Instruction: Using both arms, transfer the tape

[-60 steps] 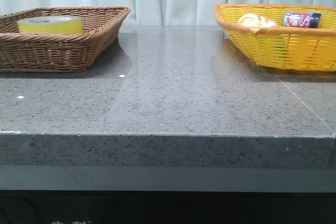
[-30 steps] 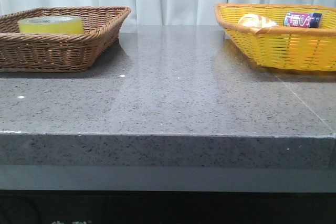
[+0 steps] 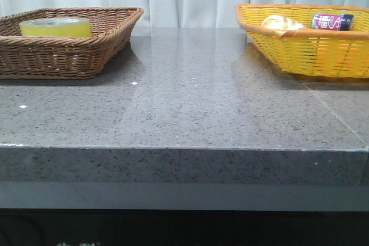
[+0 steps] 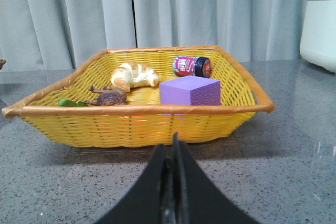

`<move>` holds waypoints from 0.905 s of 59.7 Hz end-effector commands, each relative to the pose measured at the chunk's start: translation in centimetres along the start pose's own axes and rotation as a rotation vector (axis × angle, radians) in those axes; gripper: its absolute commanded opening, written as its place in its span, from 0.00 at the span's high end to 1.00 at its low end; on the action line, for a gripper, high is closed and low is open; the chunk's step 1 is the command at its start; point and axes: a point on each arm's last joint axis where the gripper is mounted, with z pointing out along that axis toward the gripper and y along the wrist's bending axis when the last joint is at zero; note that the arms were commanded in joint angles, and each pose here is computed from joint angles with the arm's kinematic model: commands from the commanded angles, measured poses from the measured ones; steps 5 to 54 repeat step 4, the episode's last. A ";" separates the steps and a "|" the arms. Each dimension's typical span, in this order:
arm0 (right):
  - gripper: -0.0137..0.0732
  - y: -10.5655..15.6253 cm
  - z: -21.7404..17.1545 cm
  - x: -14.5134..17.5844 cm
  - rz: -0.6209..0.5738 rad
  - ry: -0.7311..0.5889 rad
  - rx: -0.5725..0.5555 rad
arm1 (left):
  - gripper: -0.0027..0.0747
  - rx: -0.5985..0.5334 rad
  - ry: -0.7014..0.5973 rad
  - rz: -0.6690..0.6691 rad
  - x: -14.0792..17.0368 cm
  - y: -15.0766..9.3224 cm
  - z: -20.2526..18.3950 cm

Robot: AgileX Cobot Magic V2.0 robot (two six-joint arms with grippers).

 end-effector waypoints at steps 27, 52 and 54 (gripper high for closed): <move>0.92 0.1 -0.3 -1.8 -0.013 -0.134 -0.002 | 0.99 -0.001 -0.059 -0.018 0.5 0.1 -0.1; 0.92 0.1 -0.3 -1.8 -0.013 -0.134 -0.002 | 0.99 -0.001 -0.059 -0.018 0.5 0.1 -0.1; 0.92 0.1 -0.3 -1.8 -0.013 -0.134 -0.002 | 0.99 -0.001 -0.059 -0.018 0.5 0.1 -0.1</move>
